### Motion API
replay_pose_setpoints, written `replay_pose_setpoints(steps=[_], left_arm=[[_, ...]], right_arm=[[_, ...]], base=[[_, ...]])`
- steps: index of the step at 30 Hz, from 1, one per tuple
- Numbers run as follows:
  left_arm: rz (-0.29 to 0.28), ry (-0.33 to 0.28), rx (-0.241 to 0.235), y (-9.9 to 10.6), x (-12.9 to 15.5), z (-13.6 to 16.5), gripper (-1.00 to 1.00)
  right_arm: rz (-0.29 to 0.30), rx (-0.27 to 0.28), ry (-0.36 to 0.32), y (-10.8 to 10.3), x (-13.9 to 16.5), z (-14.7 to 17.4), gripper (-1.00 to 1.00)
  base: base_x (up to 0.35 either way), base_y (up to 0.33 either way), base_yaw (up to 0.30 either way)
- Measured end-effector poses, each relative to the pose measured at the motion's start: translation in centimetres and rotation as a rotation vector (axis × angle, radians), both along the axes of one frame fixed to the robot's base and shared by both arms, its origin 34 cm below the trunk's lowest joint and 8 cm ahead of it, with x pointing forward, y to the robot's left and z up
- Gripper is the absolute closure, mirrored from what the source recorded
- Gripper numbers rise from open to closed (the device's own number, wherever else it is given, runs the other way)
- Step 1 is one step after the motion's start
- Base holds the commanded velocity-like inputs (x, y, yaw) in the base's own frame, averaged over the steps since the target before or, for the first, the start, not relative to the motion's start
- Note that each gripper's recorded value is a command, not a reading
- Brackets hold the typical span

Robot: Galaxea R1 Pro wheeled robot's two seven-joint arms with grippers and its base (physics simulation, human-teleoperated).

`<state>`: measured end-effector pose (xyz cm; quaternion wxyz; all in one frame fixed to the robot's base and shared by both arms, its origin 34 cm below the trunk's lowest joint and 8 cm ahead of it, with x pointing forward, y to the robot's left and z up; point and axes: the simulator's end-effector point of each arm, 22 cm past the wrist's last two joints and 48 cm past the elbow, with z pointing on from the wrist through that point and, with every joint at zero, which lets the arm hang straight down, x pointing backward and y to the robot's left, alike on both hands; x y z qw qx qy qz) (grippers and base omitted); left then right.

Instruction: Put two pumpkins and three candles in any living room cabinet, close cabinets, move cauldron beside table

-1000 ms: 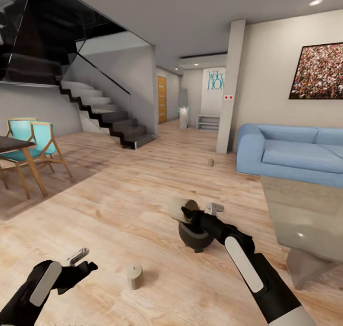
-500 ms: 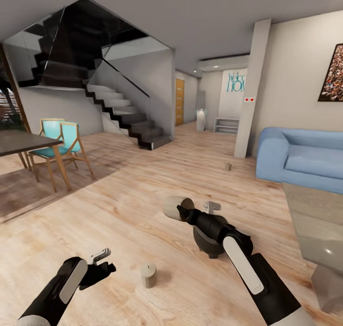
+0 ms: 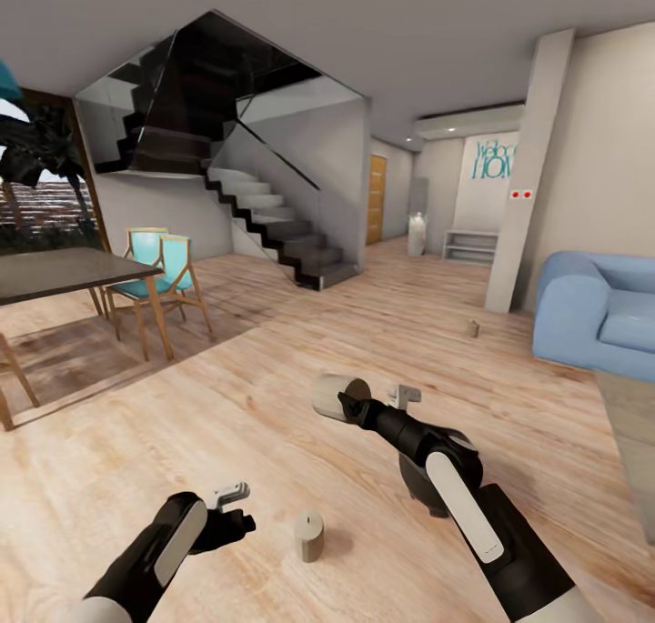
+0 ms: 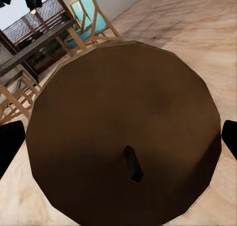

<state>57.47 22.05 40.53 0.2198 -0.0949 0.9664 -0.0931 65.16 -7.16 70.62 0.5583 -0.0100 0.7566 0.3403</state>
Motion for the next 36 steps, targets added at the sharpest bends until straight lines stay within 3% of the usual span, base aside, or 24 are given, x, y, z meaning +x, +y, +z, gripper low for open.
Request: replay_pose_setpoints(steps=[5, 21, 27, 36], left_arm=[[-0.033, -0.001, 0.015, -0.9, -0.2, 0.0, -1.00], [-0.032, -0.019, 0.022, -0.5, 0.1, 0.8, -1.00], [-0.031, -0.026, 0.024, -0.3, 0.2, 1.1, -1.00], [-0.031, -0.027, 0.024, -0.3, 0.2, 1.2, -1.00]], right_arm=[[0.002, 0.023, 0.007, 0.0, -0.1, 0.2, 1.00], [-0.001, 0.026, -0.003, -0.2, -0.3, 0.8, 1.00], [0.000, 0.026, -0.009, -0.2, -0.4, 1.2, 1.00], [-0.001, 0.026, -0.008, -0.2, -0.4, 1.2, 1.00]], base=[[0.263, 0.060, -0.122], [0.102, 0.018, -0.226], [0.285, 0.000, -0.207], [0.332, 0.000, -0.022]])
